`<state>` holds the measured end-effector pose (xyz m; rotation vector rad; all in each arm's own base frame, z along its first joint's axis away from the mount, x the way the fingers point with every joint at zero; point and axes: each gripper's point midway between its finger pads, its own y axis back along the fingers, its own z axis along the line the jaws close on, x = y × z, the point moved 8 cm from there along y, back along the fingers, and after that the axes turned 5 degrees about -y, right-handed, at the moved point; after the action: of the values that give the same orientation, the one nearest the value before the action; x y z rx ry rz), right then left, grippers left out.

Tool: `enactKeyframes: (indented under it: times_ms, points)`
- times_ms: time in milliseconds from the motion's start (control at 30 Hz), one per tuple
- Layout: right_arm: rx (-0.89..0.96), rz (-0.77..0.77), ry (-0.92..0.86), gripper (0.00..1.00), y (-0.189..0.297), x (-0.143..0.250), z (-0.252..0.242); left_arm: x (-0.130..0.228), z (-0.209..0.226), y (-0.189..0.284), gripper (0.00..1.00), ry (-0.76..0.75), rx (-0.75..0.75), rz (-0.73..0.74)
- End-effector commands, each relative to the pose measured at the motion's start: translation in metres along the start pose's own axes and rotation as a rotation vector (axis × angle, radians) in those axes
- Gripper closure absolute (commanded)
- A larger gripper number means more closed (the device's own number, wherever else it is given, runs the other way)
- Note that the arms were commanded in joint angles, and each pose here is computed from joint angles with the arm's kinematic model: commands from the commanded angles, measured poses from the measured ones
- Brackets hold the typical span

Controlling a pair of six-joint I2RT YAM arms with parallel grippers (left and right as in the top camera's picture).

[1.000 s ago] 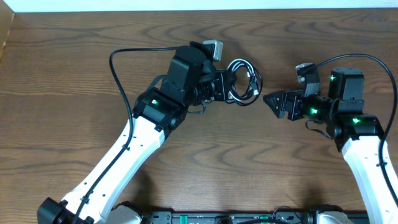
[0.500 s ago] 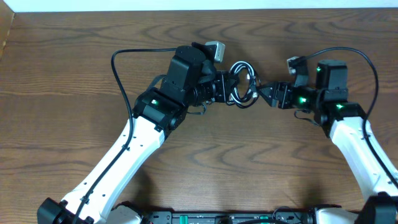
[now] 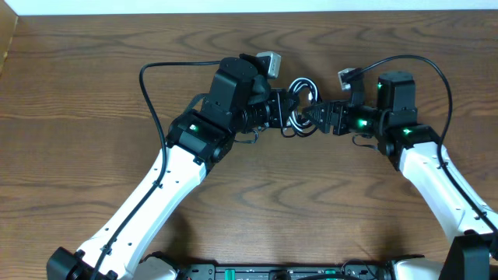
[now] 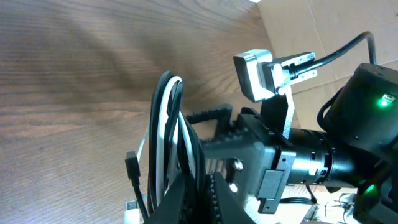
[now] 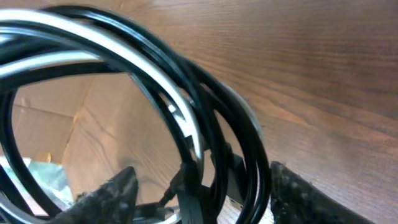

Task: Untangle cables
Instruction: 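Lift the coil with the left gripper and bring right gripper to it, then grasp a cable with the right gripper and pull arms apart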

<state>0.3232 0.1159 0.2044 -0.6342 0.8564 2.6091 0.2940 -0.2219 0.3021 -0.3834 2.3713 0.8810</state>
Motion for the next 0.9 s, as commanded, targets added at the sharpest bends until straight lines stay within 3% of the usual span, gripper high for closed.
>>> enactKeyframes:
  times_ms: [0,233,467,867]
  points:
    - [0.041,-0.003,-0.007,0.99,-0.005,0.002,0.001,-0.003,-0.006,0.004,0.92,0.015,0.027,-0.009]
    - [0.276,-0.028,-0.167,0.99,0.000,0.009,-0.024,-0.003,-0.003,0.005,0.92,-0.038,0.009,-0.010]
    - [0.585,0.009,-0.313,0.99,0.020,0.031,-0.059,-0.006,0.023,0.011,0.92,-0.003,-0.153,-0.038]
    - [0.618,0.007,-0.336,0.99,0.031,0.030,-0.070,-0.015,0.088,0.043,0.92,0.121,-0.410,-0.060]
